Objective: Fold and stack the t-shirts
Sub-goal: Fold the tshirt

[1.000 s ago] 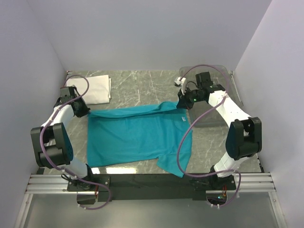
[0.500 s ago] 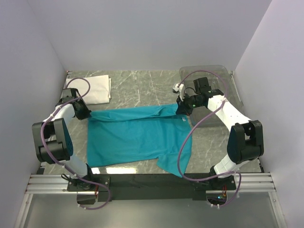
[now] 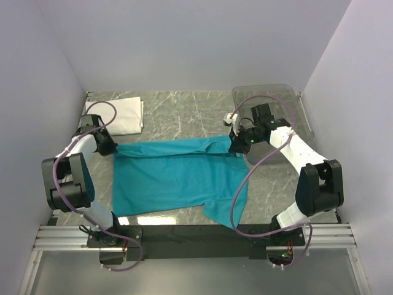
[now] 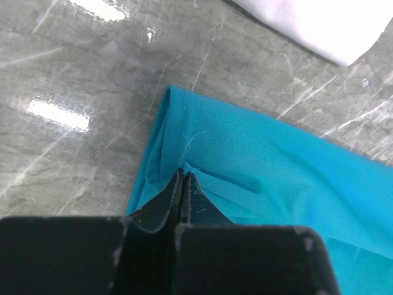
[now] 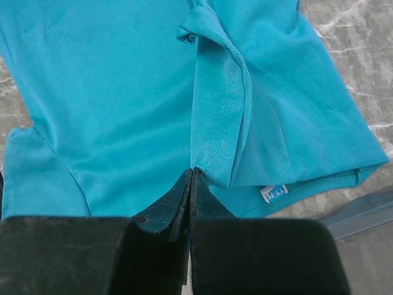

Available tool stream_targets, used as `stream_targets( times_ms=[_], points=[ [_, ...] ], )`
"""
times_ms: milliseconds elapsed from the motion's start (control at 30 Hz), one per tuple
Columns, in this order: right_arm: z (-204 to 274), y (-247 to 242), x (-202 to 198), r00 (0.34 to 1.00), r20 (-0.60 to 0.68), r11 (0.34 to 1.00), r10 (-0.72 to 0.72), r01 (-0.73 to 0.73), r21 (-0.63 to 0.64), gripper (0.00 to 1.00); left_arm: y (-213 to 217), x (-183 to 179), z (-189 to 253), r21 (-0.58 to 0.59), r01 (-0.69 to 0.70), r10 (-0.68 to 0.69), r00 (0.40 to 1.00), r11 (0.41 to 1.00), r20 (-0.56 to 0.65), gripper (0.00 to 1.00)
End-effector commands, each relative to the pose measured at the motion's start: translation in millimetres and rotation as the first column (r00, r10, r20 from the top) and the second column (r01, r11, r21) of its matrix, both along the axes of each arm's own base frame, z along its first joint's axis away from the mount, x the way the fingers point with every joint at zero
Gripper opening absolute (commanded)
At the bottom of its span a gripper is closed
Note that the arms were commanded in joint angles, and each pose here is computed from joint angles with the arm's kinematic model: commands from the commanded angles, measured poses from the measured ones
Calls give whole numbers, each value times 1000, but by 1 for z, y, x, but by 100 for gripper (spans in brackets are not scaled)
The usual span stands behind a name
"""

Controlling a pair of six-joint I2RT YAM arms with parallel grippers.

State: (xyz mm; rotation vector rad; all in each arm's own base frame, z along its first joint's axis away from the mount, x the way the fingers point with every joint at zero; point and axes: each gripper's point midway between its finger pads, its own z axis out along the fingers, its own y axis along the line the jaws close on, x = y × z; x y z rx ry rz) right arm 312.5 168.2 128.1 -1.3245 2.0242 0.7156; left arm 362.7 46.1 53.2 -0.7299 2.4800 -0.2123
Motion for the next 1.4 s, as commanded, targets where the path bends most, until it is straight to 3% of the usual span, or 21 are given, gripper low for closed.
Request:
stream_targets(
  times_ms=[0, 533, 633, 667, 833, 967, 1367],
  points=[
    [10, 2, -9, 999, 35, 999, 33, -33, 8, 0, 4, 0, 17, 29, -11, 10, 999, 1000, 38, 1],
    [-1, 0, -9, 1000, 10, 1000, 21, -21, -5, 0, 5, -23, 31, 44, -54, 52, 998, 998, 42, 1],
    [-3, 0, -10, 1000, 5, 1000, 26, -26, -7, 0, 6, -32, 32, 56, -74, 72, 997, 996, 31, 18],
    [-4, 0, -10, 1000, 2, 1000, 26, -26, -10, 0, 7, -34, 32, 57, -77, 75, 997, 995, 29, 33],
    [-6, 0, -10, 1000, -2, 1000, 26, -26, -11, 0, 9, -39, 39, 72, -104, 101, 994, 992, 46, 51],
    [-8, 1, -11, 1000, -4, 999, 31, -31, -14, 0, 7, -37, 48, 58, -101, 96, 992, 993, 79, 55],
    [-9, 6, -28, 996, -9, 996, 85, -85, -21, 0, -2, -32, 48, 15, -71, 70, 993, 997, 93, 54]
  ],
)
